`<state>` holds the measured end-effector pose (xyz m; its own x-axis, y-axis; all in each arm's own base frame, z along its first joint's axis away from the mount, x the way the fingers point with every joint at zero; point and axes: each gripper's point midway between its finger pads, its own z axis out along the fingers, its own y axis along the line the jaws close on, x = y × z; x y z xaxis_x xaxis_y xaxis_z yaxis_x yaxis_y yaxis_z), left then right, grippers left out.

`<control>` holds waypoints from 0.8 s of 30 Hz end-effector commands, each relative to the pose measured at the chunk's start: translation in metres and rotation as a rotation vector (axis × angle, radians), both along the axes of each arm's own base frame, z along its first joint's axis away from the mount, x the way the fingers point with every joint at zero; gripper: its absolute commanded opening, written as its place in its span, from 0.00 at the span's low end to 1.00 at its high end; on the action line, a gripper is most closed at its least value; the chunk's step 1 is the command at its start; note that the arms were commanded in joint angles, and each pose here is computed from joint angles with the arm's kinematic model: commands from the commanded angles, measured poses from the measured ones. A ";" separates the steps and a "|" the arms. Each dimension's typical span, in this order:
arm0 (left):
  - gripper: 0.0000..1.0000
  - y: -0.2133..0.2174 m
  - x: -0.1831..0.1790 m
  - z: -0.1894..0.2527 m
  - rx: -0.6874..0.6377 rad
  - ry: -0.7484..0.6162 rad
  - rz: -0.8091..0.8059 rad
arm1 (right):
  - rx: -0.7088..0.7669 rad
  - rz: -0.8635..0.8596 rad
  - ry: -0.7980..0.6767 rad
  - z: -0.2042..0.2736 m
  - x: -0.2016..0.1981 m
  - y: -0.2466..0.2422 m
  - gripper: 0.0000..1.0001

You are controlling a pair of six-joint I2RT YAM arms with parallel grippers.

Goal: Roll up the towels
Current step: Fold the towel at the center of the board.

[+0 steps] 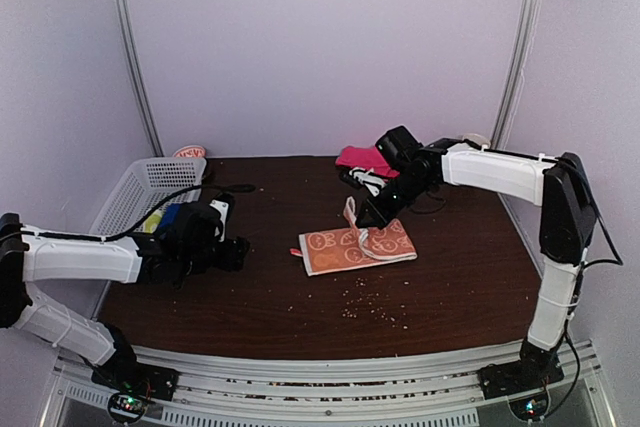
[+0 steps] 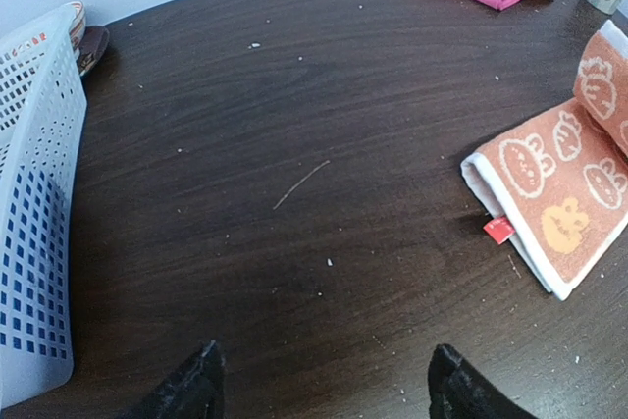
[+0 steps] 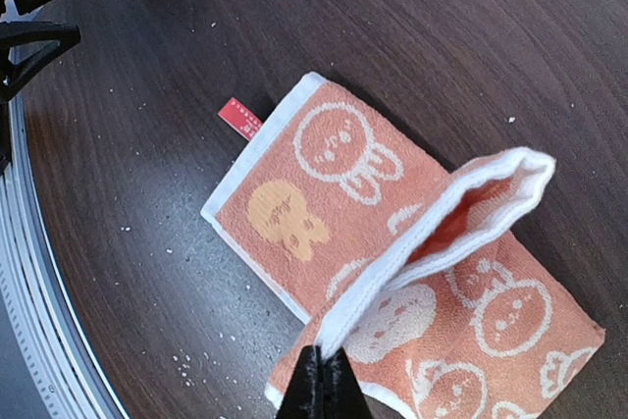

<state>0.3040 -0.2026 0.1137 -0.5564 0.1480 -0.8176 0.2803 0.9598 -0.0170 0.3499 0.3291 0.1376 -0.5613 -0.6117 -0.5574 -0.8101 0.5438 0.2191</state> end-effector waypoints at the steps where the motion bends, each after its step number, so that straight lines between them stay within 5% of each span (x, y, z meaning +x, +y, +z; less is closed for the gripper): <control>1: 0.73 -0.001 0.002 0.003 -0.019 -0.026 0.012 | 0.024 -0.011 -0.056 0.011 0.015 0.017 0.00; 24: 0.73 -0.007 0.006 -0.001 -0.010 -0.014 0.007 | 0.053 0.073 0.012 -0.010 0.001 0.049 0.00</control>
